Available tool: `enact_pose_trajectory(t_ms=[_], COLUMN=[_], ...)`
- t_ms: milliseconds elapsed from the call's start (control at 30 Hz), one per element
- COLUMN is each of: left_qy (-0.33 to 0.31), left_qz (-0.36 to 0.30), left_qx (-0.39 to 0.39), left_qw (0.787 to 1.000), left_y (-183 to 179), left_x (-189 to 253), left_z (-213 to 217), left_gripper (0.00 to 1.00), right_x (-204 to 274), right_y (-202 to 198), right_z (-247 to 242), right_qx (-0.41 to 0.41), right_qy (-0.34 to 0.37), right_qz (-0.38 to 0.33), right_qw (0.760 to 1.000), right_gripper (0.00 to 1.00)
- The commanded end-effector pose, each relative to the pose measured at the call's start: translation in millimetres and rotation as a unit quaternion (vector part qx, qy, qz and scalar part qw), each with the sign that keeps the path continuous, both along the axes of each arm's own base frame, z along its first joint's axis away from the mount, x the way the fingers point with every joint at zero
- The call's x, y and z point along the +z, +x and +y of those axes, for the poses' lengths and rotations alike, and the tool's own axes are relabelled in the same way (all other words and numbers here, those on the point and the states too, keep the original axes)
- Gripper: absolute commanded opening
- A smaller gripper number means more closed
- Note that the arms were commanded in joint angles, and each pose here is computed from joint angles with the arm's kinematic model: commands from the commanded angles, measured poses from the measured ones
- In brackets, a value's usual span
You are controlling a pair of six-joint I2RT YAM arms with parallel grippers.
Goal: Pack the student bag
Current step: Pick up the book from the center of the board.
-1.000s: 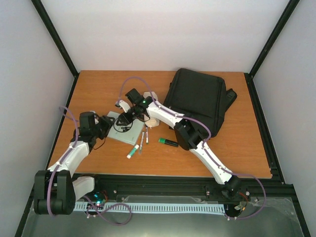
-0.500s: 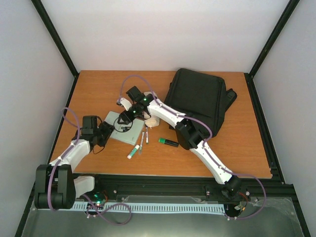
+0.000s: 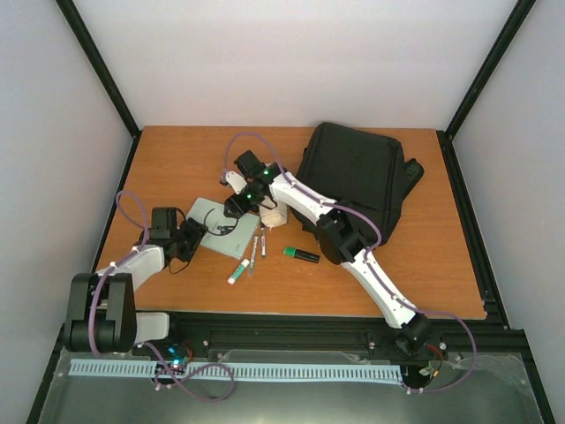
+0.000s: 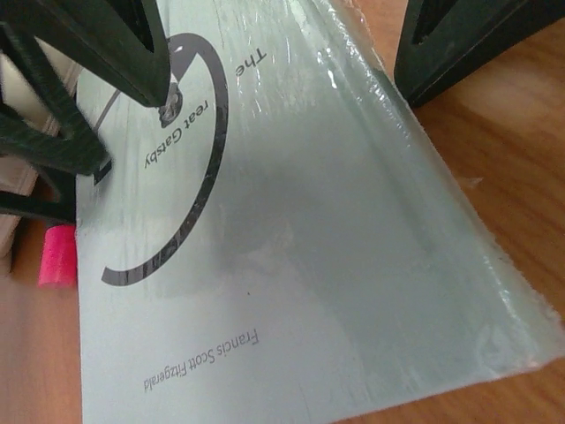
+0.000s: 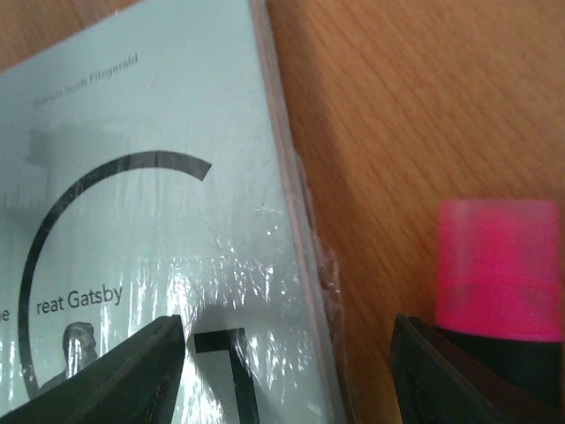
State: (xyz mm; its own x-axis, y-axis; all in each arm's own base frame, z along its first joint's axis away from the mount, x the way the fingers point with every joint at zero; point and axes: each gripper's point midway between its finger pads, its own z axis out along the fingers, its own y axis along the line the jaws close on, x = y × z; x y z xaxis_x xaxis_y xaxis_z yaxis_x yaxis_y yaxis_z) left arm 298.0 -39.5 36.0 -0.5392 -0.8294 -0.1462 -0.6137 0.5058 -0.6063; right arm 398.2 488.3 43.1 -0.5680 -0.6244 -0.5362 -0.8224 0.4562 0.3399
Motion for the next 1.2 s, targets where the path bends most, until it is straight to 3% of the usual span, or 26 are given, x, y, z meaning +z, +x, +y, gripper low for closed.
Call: enact_pose_trajectory(t_ms=[0, 233, 467, 767, 1167], left_qy=[-0.005, -0.049, -0.149, -0.140, -0.122], left_qz=[0.032, 0.005, -0.155, -0.223, -0.277], left_qx=[0.005, -0.014, -0.110, -0.143, -0.093], left_qw=[0.999, 0.999, 0.970, 0.954, 0.949], left_y=[-7.3, 8.2, 40.8, 40.2, 32.3], left_x=[-19.7, -28.5, 25.5, 95.4, 127.2], left_z=[-1.7, -16.7, -58.4, -63.3, -49.2], left_gripper=[0.73, 0.76, 0.76, 0.76, 0.77], right_x=[-54.4, -91.7, -112.0, -109.7, -97.9], right_y=[-22.7, -55.9, -74.4, -86.4, -99.6], right_z=[-8.4, -13.3, -9.9, -0.9, 4.8], right_qx=[0.011, 0.029, 0.032, 0.035, 0.037], right_qy=[-0.045, -0.058, -0.053, -0.021, 0.010], right_qz=[0.051, 0.122, 0.171, 0.217, 0.265], right_qw=[0.998, 0.990, 0.983, 0.975, 0.963], right_gripper=[0.64, 0.50, 0.45, 0.45, 0.44])
